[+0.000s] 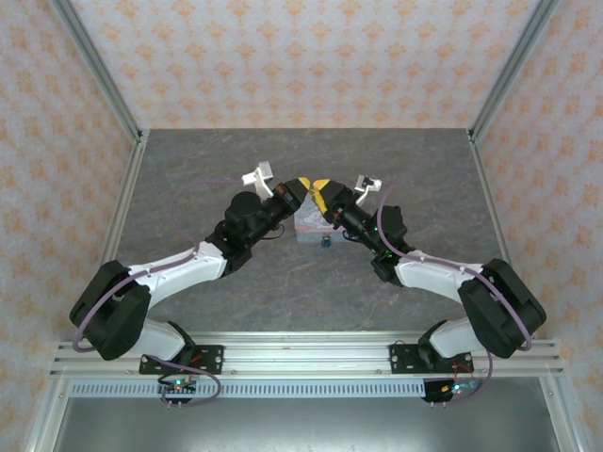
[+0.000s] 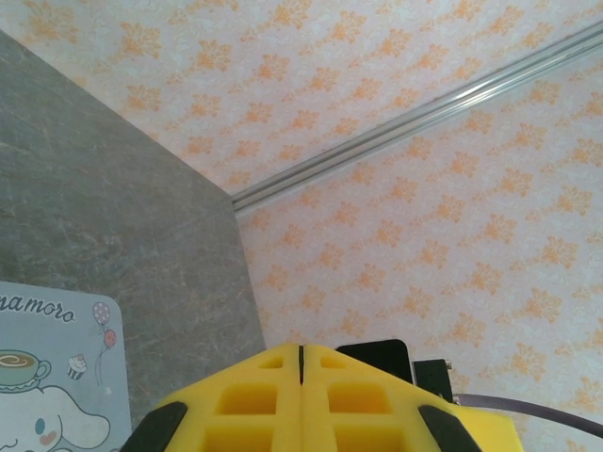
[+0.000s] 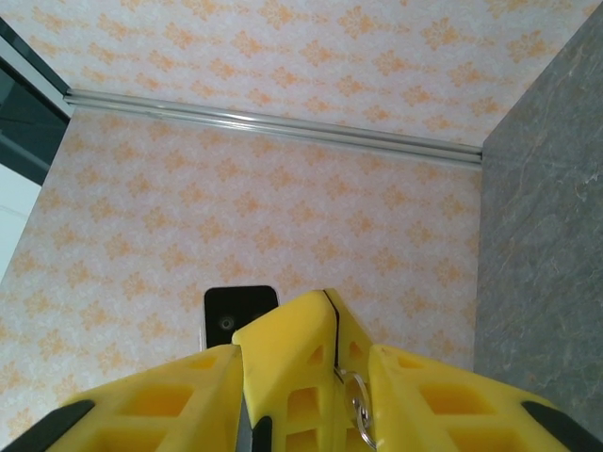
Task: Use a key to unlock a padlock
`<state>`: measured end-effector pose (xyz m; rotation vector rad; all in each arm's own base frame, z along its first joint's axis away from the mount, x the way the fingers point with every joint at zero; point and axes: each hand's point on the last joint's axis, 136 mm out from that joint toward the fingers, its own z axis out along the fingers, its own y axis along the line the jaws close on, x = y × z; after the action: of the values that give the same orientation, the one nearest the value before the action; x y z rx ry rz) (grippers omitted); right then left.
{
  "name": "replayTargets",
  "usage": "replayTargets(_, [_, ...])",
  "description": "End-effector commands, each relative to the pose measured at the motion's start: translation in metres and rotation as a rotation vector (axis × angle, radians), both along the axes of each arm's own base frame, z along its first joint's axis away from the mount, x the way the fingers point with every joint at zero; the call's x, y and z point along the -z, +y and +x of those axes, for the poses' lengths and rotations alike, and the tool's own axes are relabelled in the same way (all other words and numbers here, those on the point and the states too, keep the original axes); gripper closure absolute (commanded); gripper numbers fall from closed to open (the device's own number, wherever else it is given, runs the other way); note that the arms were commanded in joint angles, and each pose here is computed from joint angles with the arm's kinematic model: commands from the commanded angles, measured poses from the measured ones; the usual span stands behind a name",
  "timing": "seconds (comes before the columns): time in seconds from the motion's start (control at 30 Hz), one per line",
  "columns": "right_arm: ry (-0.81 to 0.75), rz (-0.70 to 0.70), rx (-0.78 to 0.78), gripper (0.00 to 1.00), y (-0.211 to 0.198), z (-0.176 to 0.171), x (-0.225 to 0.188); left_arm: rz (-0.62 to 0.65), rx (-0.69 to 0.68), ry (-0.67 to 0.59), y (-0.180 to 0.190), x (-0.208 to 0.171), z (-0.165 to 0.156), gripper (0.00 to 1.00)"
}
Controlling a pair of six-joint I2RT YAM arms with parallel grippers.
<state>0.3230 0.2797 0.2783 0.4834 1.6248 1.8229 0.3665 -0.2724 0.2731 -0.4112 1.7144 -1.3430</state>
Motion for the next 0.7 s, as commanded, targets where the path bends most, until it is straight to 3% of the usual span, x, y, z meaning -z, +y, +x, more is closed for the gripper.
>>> replayTargets(0.0, [-0.076, 0.038, -0.044, 0.62, 0.007, -0.006, -0.021, -0.052, 0.021, -0.046, -0.004, -0.020, 0.000, 1.00])
replayTargets(0.2, [-0.067, 0.029, -0.048, 0.67, 0.007, -0.006, -0.015, -0.064, 0.033, -0.041, -0.007, -0.020, 0.000, 1.00])
replayTargets(0.67, [-0.048, 0.016, -0.049, 0.90, 0.004, -0.006, -0.003, -0.063, 0.042, -0.032, -0.009, -0.020, 0.000, 1.00])
